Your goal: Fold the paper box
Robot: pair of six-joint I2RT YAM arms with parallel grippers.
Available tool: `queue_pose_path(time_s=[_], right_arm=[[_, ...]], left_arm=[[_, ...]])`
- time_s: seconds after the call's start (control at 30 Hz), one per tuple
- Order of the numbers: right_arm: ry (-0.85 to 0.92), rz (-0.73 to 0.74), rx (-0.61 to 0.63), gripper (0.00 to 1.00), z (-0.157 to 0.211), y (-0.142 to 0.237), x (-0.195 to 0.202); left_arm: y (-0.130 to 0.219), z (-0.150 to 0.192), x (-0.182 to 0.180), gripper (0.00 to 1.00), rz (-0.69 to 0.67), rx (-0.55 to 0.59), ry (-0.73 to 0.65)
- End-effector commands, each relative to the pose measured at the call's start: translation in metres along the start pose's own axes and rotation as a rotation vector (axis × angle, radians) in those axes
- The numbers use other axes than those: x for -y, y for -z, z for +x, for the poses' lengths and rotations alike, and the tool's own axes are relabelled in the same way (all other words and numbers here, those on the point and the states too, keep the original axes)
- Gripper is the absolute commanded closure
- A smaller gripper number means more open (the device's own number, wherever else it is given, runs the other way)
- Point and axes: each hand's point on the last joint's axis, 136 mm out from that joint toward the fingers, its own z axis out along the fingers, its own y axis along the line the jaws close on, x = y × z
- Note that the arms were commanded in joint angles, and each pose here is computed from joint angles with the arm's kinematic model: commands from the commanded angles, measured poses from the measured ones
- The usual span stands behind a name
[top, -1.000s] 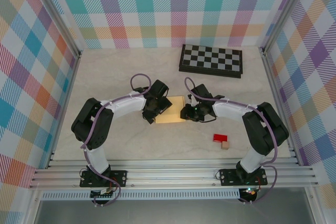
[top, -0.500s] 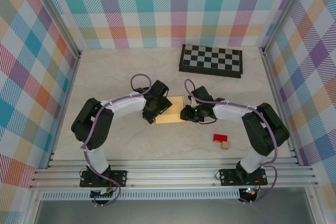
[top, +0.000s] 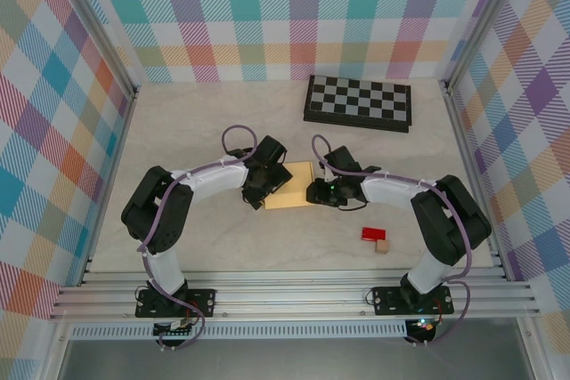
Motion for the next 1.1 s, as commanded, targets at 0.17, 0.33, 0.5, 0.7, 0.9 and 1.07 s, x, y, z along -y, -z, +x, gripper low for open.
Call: queue_pose_path(time_s=[0.17, 0.33, 0.5, 0.7, 0.9, 1.07], right_arm=[[0.007, 0.113, -0.047, 0.68, 0.019, 0.007, 0.027], [0.042, 0.069, -0.03, 0.68, 0.013, 0.005, 0.019], [0.099, 0.021, 0.007, 0.67, 0.001, 0.0, 0.009], [0.11, -0.049, 0.049, 0.66, -0.011, -0.006, -0.001], [0.092, -0.091, 0.07, 0.66, -0.017, -0.006, -0.01], [0.114, -0.016, 0.079, 0.66, -0.017, -0.009, 0.005]], left_arm=[[-0.021, 0.008, -0.054, 0.08, -0.207, -0.009, -0.028], [-0.02, 0.007, -0.054, 0.08, -0.209, -0.008, -0.03], [-0.02, 0.007, -0.054, 0.08, -0.21, -0.009, -0.033], [-0.019, 0.008, -0.052, 0.08, -0.207, -0.013, -0.038], [-0.02, 0.008, -0.052, 0.08, -0.209, -0.018, -0.042], [-0.02, 0.008, -0.051, 0.08, -0.212, -0.02, -0.048]])
